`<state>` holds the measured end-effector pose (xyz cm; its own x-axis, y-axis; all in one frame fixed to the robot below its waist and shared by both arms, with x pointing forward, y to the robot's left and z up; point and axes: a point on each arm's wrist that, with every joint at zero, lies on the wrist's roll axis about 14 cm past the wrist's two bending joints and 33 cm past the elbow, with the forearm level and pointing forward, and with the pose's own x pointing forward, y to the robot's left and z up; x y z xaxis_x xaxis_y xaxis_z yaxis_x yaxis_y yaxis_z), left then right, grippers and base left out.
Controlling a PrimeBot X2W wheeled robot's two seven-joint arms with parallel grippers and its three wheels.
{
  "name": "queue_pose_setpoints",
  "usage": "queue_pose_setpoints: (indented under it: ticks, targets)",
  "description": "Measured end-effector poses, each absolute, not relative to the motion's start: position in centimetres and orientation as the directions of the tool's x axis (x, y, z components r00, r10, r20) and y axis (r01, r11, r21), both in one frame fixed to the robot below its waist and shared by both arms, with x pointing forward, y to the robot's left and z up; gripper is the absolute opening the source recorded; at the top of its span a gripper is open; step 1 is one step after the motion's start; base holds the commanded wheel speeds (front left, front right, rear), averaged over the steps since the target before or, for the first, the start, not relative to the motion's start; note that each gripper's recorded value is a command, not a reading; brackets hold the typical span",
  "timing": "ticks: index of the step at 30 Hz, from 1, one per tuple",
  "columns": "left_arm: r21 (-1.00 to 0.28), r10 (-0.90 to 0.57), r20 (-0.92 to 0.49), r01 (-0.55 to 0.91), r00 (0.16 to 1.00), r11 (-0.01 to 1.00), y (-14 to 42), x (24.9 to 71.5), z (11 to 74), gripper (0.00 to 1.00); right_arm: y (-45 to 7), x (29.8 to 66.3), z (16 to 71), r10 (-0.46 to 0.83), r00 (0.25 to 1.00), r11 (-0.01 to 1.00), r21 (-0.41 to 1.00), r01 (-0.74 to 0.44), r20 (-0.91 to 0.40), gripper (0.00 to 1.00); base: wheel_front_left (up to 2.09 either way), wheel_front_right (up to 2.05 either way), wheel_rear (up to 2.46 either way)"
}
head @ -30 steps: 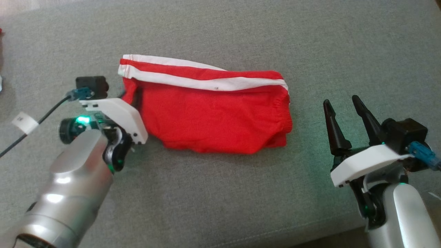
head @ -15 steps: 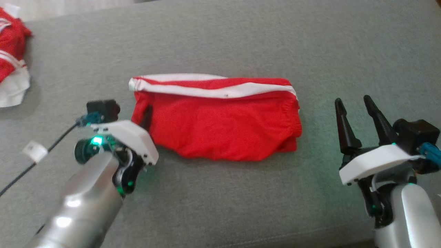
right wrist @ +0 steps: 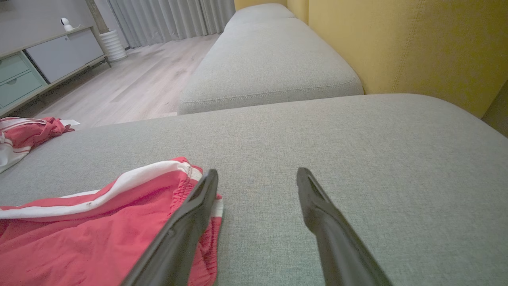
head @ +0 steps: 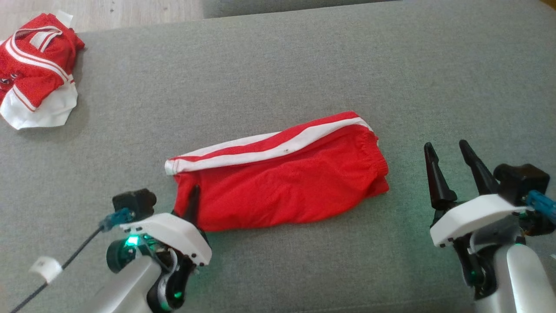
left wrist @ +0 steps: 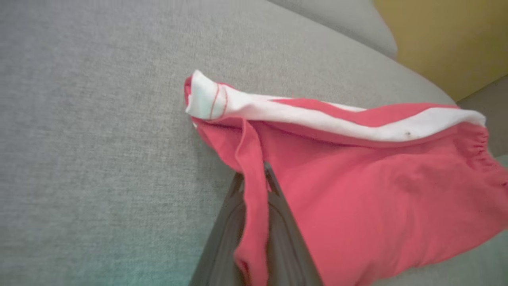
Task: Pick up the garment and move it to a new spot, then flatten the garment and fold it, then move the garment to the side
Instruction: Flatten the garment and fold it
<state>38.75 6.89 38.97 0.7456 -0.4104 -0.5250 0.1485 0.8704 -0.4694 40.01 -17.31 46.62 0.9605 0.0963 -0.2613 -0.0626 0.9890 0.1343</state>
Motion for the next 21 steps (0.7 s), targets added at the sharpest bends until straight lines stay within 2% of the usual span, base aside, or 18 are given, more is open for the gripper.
queue_pose_setpoints:
  ticks: [1, 2, 3, 8, 14, 21]
  targets:
    - [-0.475, -0.406, -0.509, 0.146, 0.759, 0.868, 6.8, 38.8, 39.4, 0.17, -17.3, 40.0, 46.5, 0.097, 0.959, 0.989, 0.135, -0.063, -0.266, 1.0, 0.0, 0.0, 0.0]
    - [-0.479, -0.397, -0.488, 0.142, 0.777, 0.866, 6.9, 38.9, 39.9, 0.65, -17.3, 39.9, 46.5, 0.097, 0.958, 0.989, 0.135, -0.062, -0.268, 1.0, 0.0, 0.0, 0.0]
    - [-0.481, -0.384, -0.465, 0.136, 0.798, 0.866, 7.1, 39.2, 40.4, 1.0, -17.3, 39.9, 46.4, 0.098, 0.958, 0.989, 0.136, -0.063, -0.27, 1.0, 0.0, 0.0, 0.0]
    - [-0.417, -0.296, -0.323, 0.145, 0.899, 0.897, 9.0, 40.5, 43.4, 1.0, -17.5, 39.8, 46.7, 0.092, 0.959, 0.989, 0.132, -0.058, -0.27, 1.0, 0.0, 0.0, 0.0]
    - [-0.351, -0.25, -0.194, 0.171, 0.949, 0.921, 10.5, 40.4, 46.8, 1.0, -16.8, 39.4, 46.7, 0.111, 0.949, 0.99, 0.118, -0.079, -0.295, 1.0, 0.0, 0.0, 0.0]
    - [-0.338, -0.134, -0.167, 0.071, 0.977, 0.938, 13.6, 37.4, 47.6, 1.0, -14.1, 39.5, 45.3, 0.184, 0.904, 0.982, 0.104, -0.155, -0.386, 1.0, 0.0, 0.0, 0.0]
